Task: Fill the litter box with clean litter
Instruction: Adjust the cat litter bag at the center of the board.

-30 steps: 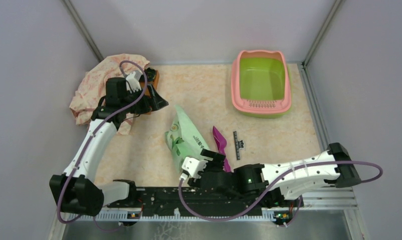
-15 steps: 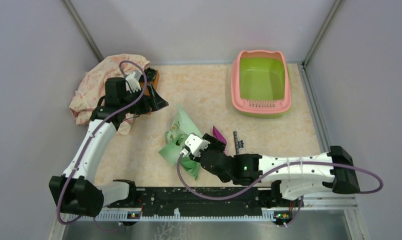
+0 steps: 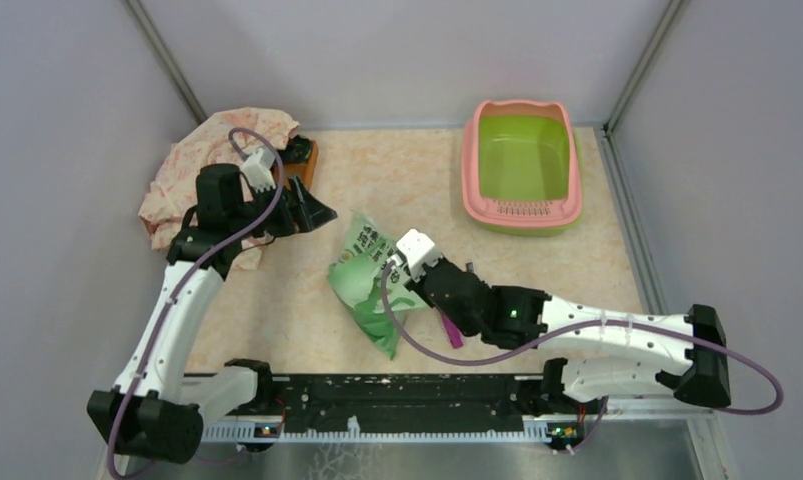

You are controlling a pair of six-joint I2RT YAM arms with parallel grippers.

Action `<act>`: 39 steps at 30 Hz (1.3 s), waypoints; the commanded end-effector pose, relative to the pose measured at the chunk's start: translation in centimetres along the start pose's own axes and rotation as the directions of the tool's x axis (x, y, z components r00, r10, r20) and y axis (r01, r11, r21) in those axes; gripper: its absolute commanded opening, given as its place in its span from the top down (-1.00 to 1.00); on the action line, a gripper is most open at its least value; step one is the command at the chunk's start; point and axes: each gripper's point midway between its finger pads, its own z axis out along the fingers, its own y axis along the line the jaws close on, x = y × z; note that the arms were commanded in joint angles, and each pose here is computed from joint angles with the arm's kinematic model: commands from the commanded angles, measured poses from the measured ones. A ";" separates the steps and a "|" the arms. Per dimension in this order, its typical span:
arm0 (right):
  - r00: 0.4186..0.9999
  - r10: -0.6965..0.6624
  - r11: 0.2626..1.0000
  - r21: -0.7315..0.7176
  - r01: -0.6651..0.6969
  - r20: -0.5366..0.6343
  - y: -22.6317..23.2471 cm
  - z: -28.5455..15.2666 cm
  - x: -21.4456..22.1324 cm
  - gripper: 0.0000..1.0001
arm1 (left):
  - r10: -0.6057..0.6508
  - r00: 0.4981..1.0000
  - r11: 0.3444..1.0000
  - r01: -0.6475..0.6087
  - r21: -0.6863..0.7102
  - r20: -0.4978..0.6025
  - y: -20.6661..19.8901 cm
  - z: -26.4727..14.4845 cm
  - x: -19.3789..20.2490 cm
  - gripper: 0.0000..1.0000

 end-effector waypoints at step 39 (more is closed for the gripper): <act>0.942 0.216 0.944 -0.300 -0.135 0.256 -0.9 0.5 -12.9 1.00 | 0.053 0.994 0.981 -0.035 0.189 -0.091 -4.9 -0.9 -2.0 -0.97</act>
